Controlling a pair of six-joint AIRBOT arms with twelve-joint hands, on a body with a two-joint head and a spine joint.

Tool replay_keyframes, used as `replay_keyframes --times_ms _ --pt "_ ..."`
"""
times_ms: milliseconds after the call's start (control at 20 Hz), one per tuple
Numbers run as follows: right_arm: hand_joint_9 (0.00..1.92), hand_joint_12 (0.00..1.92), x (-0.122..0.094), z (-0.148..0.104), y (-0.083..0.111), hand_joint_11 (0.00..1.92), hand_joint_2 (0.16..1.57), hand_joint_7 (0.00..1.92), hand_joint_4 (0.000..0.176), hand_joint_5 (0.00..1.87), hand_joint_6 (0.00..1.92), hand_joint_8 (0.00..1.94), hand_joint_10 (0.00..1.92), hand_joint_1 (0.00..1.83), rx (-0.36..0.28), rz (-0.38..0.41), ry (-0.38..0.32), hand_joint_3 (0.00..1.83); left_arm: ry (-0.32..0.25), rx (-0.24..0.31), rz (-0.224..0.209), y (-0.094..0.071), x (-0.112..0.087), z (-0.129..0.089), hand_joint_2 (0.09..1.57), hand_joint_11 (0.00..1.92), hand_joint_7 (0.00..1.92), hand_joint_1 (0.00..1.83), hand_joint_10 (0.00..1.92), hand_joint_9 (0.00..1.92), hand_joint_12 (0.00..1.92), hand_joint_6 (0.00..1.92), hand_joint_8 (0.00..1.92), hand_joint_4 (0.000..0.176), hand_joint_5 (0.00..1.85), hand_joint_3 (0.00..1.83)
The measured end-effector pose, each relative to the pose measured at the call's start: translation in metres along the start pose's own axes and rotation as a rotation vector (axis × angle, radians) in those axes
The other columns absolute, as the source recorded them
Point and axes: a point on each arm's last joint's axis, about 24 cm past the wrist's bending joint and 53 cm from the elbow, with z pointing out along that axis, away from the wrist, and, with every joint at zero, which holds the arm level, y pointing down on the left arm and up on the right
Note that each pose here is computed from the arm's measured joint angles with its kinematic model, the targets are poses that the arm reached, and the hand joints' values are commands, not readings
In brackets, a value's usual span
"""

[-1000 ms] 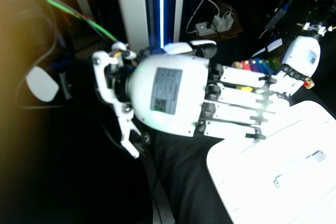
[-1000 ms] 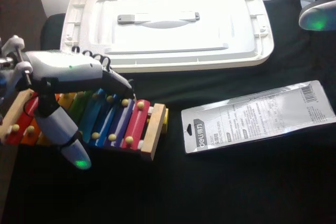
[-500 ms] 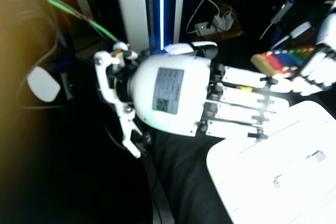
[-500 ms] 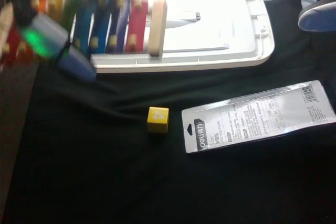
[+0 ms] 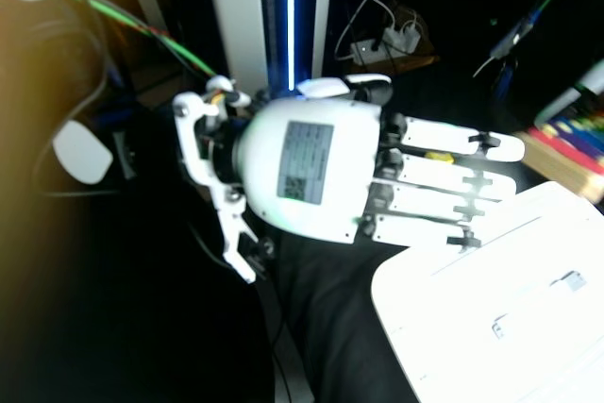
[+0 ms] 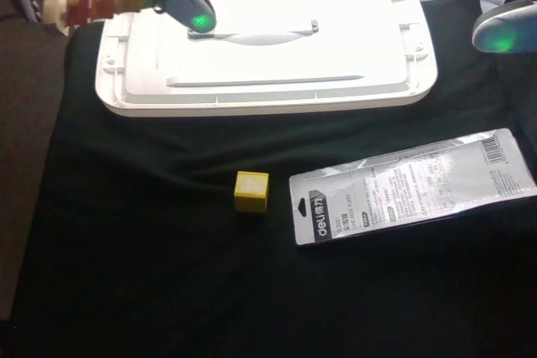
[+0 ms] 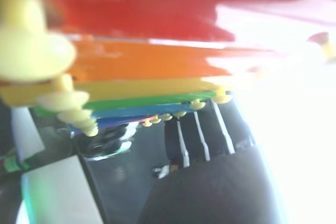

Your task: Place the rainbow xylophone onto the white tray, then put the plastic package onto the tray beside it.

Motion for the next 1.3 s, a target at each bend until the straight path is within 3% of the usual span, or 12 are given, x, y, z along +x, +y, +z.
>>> replay_keyframes --times_ms 150,250,300,400,550,650,750,800,900,1150,1200,1300 --pt "0.44 1.17 0.002 0.005 0.007 0.10 0.70 0.44 0.036 0.36 0.00 0.00 0.00 0.65 -0.022 -0.012 0.012 0.00 -0.024 -0.035 -0.033 0.012 -0.004 0.021 1.05 0.37 0.88 1.27 0.00 0.90 0.97 0.01 0.01 0.000 0.83 0.00" --pt "0.43 1.17 0.001 0.011 0.020 0.13 0.74 0.42 0.011 0.33 0.00 0.00 0.00 0.68 -0.061 -0.025 0.017 0.02 -0.051 -0.053 -0.067 0.019 -0.009 0.028 1.03 0.31 0.90 1.23 0.00 0.88 0.98 0.01 0.01 0.000 0.85 0.00" --pt "0.43 1.15 0.001 0.013 0.025 0.10 0.74 0.41 0.024 0.33 0.00 0.00 0.00 0.72 -0.078 -0.025 0.016 0.01 -0.062 -0.061 -0.093 0.023 -0.007 0.031 1.04 0.25 0.90 1.19 0.00 0.84 1.01 0.00 0.01 0.000 0.83 0.00" --pt "0.42 1.13 0.008 0.013 0.026 0.05 0.75 0.40 0.017 0.32 0.00 0.00 0.00 0.74 -0.084 -0.033 0.038 0.01 -0.064 -0.092 -0.118 0.038 0.001 0.038 1.02 0.28 0.85 1.14 0.00 0.79 1.11 0.00 0.00 0.000 0.81 0.00" --pt "0.43 1.18 0.014 0.014 0.024 0.03 0.81 0.38 0.020 0.33 0.00 0.00 0.00 0.73 -0.078 -0.041 0.058 0.01 -0.073 -0.140 -0.162 0.057 0.011 0.046 1.03 0.45 0.88 1.23 0.03 0.87 1.03 0.02 0.01 0.000 0.88 0.00" --pt "0.42 1.10 0.013 0.014 0.025 0.06 0.84 0.37 0.030 0.32 0.00 0.00 0.01 0.73 -0.080 -0.041 0.057 0.00 -0.097 -0.139 -0.214 0.061 0.011 0.051 1.05 0.47 0.90 1.17 0.04 0.90 1.06 0.01 0.01 0.000 0.90 0.00" --pt "0.40 1.06 0.014 0.016 0.027 0.03 0.84 0.38 0.025 0.33 0.01 0.00 0.00 0.79 -0.088 -0.040 0.059 0.00 -0.113 -0.134 -0.253 0.063 0.014 0.055 1.03 0.44 0.87 1.13 0.03 0.87 1.03 0.00 0.00 0.000 0.89 0.00" --pt "0.39 1.06 0.016 0.018 0.028 0.03 0.86 0.38 0.019 0.34 0.01 0.00 0.00 0.80 -0.096 -0.039 0.060 0.01 -0.111 -0.140 -0.259 0.066 0.020 0.059 1.05 0.43 0.85 1.14 0.01 0.84 0.95 0.00 0.00 0.000 0.86 0.00" --pt "0.38 1.05 0.019 0.019 0.028 0.02 0.87 0.39 0.023 0.34 0.01 0.00 0.00 0.81 -0.094 -0.042 0.071 0.01 -0.107 -0.144 -0.263 0.067 0.025 0.062 1.07 0.34 0.84 1.18 0.00 0.82 1.03 0.00 0.00 0.000 0.80 0.00" --pt "0.39 1.01 0.020 0.025 0.035 0.08 0.86 0.38 0.053 0.35 0.00 0.00 0.00 0.75 -0.118 -0.057 0.079 0.00 -0.102 -0.167 -0.298 0.078 0.040 0.068 1.05 0.42 0.81 1.14 0.00 0.81 0.78 0.00 0.00 0.000 0.75 0.00" --pt "0.40 1.01 0.023 0.027 0.038 0.10 0.85 0.38 0.085 0.35 0.00 0.00 0.00 0.74 -0.128 -0.064 0.088 0.00 -0.099 -0.172 -0.305 0.080 0.044 0.069 1.08 0.44 0.76 1.19 0.00 0.79 0.77 0.00 0.00 0.000 0.73 0.01" --pt "0.42 0.99 0.026 0.032 0.044 0.16 0.84 0.40 0.105 0.35 0.00 0.00 0.01 0.73 -0.151 -0.066 0.099 0.00 -0.099 -0.177 -0.320 0.082 0.048 0.070 1.13 0.37 0.71 1.18 0.00 0.72 0.80 0.00 0.00 0.000 0.69 0.00"
